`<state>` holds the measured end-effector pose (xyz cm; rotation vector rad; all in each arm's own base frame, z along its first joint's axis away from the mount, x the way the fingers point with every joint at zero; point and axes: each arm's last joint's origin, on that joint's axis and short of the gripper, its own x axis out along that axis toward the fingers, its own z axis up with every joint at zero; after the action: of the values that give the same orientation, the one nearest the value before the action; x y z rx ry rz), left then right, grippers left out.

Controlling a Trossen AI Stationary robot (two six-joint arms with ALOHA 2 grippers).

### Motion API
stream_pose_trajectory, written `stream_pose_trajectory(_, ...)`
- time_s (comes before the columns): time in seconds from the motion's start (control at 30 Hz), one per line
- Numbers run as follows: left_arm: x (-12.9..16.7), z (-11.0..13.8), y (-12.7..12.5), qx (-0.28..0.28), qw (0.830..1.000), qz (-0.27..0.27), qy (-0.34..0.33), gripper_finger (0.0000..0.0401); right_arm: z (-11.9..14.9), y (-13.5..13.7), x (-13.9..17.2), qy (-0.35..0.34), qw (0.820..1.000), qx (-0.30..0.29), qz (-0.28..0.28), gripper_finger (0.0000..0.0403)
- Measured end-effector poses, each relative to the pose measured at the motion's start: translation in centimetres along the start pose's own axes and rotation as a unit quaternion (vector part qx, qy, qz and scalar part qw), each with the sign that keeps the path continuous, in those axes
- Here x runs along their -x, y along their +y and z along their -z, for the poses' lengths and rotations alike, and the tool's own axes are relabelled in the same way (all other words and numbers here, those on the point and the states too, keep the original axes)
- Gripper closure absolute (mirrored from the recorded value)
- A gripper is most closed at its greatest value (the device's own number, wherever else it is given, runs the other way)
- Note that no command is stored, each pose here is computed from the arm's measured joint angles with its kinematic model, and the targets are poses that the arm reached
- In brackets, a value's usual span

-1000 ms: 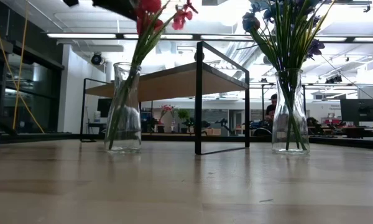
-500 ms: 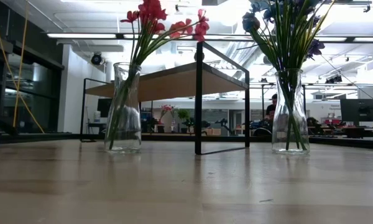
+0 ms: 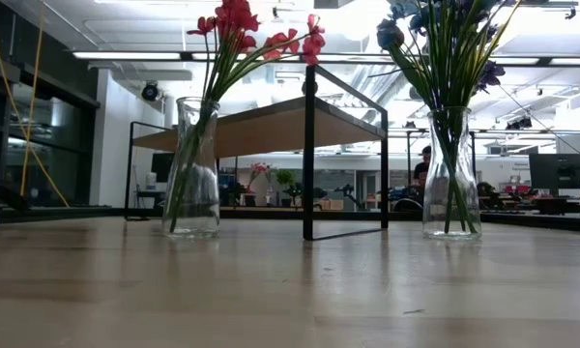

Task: Pick and place flowers into a vace then onto a shelf
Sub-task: Put the red flowers into the left transparent flower vase

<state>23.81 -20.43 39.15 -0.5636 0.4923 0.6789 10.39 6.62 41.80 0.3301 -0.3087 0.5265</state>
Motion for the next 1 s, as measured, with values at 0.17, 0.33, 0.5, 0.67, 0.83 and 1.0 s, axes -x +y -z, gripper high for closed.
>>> stream_pose_trajectory(0.17,0.2,0.3,-0.5,0.193,0.978,0.002,0.085,0.0297,0.0,0.0,0.0,0.000,1.000,0.015,0.000,0.0293)
stream_pose_trajectory(0.33,-0.6,2.2,-0.8,0.325,0.923,-0.092,0.186,0.0297,0.1,0.0,0.0,0.007,1.000,0.017,0.001,0.0293)
stream_pose_trajectory(0.5,-1.4,5.0,-0.9,0.383,0.853,-0.237,0.266,0.0297,0.6,-0.1,0.0,0.031,0.999,0.017,0.005,0.0293)
stream_pose_trajectory(0.67,-2.6,6.8,-2.1,0.383,0.857,-0.230,0.258,0.0297,0.9,-0.2,0.0,0.044,0.999,0.020,0.008,0.0293)
stream_pose_trajectory(0.83,-3.6,8.1,-2.7,0.355,0.869,-0.230,0.259,0.0297,0.8,-0.2,0.0,0.044,0.999,0.021,0.008,0.0293)
stream_pose_trajectory(1.0,-4.5,9.4,-3.1,0.298,0.888,-0.228,0.264,0.0297,0.8,-0.2,0.0,0.044,0.999,0.021,0.008,0.0293)
